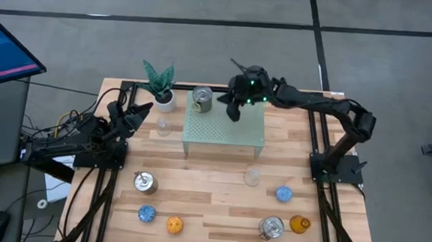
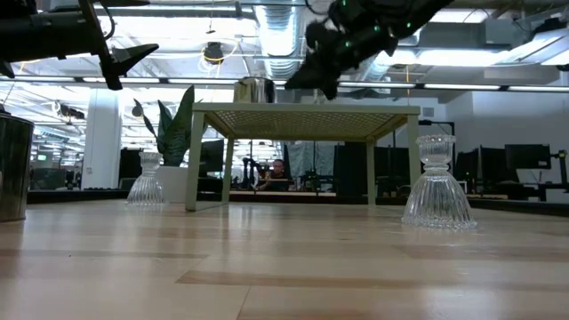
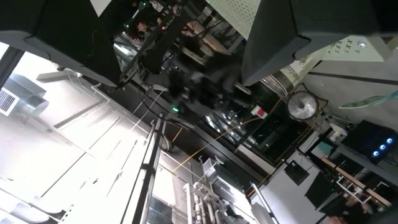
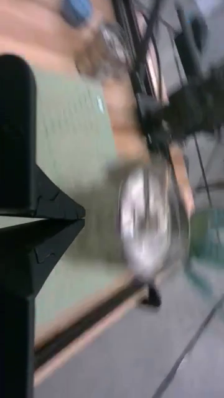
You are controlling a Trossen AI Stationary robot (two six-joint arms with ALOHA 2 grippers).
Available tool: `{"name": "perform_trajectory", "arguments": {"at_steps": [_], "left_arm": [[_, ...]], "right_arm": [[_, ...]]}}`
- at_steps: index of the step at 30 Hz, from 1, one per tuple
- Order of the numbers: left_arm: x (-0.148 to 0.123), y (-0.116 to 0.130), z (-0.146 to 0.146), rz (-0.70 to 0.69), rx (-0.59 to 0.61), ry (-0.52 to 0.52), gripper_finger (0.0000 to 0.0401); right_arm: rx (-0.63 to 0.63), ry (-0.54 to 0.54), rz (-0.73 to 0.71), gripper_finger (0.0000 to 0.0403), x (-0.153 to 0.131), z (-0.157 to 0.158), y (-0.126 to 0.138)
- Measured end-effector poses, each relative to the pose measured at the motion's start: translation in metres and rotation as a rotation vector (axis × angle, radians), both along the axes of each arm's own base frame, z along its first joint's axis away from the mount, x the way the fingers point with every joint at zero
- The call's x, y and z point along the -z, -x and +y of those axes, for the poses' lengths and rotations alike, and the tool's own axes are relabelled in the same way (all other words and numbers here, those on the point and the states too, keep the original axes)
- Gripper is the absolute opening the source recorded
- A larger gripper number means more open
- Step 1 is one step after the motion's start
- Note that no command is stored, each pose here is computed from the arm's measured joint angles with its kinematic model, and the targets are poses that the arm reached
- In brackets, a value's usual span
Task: Pick & Place candle stick holders
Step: Put the top silver scented candle on the shelf
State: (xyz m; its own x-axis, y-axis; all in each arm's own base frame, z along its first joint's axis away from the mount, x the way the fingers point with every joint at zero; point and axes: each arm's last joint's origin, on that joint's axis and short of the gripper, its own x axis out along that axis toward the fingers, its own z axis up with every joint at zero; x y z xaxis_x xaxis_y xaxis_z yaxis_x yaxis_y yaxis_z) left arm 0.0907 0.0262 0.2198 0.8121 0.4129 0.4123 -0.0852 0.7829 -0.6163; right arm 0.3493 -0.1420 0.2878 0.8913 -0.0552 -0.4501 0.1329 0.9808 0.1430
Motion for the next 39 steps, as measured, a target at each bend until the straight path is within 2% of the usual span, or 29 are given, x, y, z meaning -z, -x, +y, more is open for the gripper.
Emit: {"name": "perform_trajectory", "arguments": {"at_steps": [4, 7, 12, 19, 31, 39], "left_arm": [[0.0, 0.0, 0.0, 0.0, 0.0, 0.0, 0.0337], [0.0, 0.0, 0.0, 0.0, 0.0, 0.0, 0.0337], [0.0, 0.0, 0.0, 0.0, 0.0, 0.0, 0.0337], [0.0, 0.0, 0.0, 0.0, 0.0, 0.0, 0.0337], [0.0, 0.0, 0.0, 0.0, 0.0, 0.0, 0.0337], [0.0, 0.0, 0.0, 0.0, 0.0, 0.0, 0.0337]], "right_arm": [[-0.067, 0.011, 0.021, 0.0, 0.008, 0.026, -0.014], [-0.087, 0.021, 0.02, 0.0, 0.019, 0.032, -0.025], [-0.09, 0.035, 0.037, 0.0, 0.03, 0.024, -0.04], [-0.084, 0.098, 0.041, 0.0, 0.025, 0.0, -0.055], [-0.082, 0.138, 0.035, 0.0, 0.015, -0.006, -0.053], [-0.042, 0.139, 0.113, 0.0, 0.002, -0.005, -0.035]]}}
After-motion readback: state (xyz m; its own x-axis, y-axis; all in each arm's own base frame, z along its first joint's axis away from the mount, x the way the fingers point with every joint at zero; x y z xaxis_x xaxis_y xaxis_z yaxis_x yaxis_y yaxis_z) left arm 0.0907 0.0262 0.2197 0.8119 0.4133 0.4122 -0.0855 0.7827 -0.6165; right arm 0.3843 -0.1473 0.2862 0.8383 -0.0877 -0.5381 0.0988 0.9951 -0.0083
